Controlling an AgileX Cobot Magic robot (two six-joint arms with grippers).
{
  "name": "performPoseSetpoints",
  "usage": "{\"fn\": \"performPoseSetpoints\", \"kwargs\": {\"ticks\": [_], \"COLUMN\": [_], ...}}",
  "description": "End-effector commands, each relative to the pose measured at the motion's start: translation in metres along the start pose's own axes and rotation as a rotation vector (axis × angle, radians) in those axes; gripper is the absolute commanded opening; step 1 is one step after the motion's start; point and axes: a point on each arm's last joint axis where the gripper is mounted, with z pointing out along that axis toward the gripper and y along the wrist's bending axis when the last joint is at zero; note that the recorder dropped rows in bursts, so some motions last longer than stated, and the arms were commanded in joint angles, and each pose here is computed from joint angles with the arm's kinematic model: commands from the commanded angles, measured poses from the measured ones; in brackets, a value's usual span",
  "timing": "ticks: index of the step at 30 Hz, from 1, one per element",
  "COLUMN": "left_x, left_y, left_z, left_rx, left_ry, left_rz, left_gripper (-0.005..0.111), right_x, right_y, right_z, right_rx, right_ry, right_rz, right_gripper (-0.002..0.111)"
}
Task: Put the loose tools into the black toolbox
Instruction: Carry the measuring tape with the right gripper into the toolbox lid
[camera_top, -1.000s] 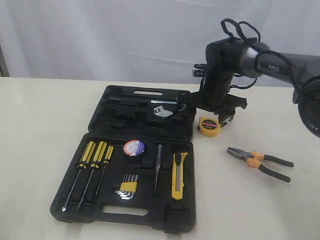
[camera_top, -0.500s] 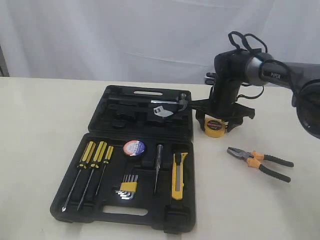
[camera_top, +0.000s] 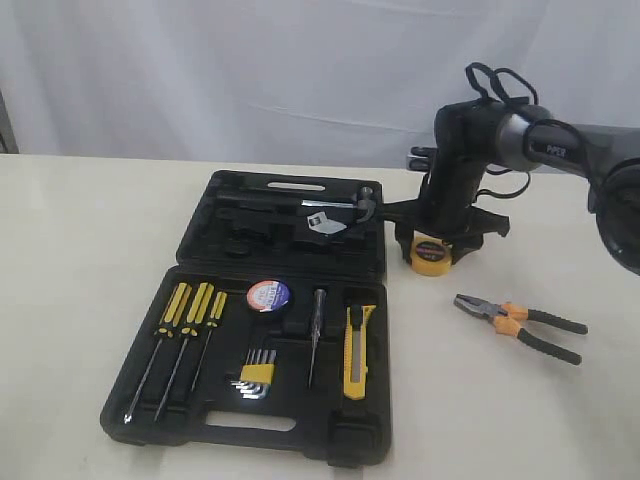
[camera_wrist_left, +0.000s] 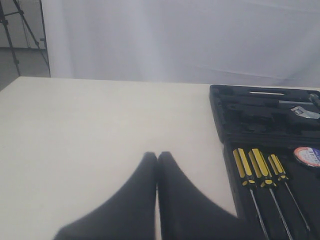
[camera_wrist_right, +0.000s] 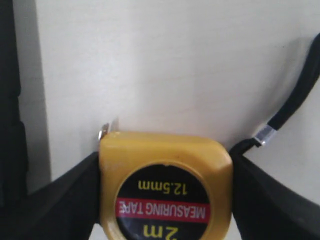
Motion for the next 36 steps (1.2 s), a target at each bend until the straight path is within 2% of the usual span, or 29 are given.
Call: {"fn": "performPoseSetpoints", "kwargs": {"ticks": [1,8,14,20,22,30,36], "left_x": [0.001,0.001,0.001,0.001,0.001,0.001,0.001], "left_y": [0.0,0.0,0.0,0.0,0.0,0.0,0.0], "left_z": [0.0,0.0,0.0,0.0,0.0,0.0,0.0], "left_rx": [0.003,0.003,0.003,0.003,0.003,0.003,0.003], "left_ry": [-0.001,-0.001,-0.001,-0.001,-0.001,-0.001,-0.001], "left_rz": [-0.002,-0.002,-0.002,-0.002,-0.002,-0.002,-0.002], "left_gripper": [0.0,0.0,0.0,0.0,0.0,0.0,0.0], "right_x": [0.003,-0.001,0.009,0.027,0.026,0.028,0.027], "right_y": [-0.004,0.003,0.035,0.089,0.097,0.097,0.091], "right_z": [0.0,-0.051,-0.093,-0.088,-0.082,-0.043,-0.04], "right_rx": [0.011,-0.028,-0.076,-0.14,-0.164,-0.108,-0.04], "right_ry": [0.051,-0.008,-0.08,-0.152,-0.189,-0.139,-0.155], "right_rz": [-0.027,-0.033,-0.089,-0.124,-0.102,-0.106,-0.1], "right_gripper": [0.0,0.0,0.0,0.0,0.0,0.0,0.0]}}
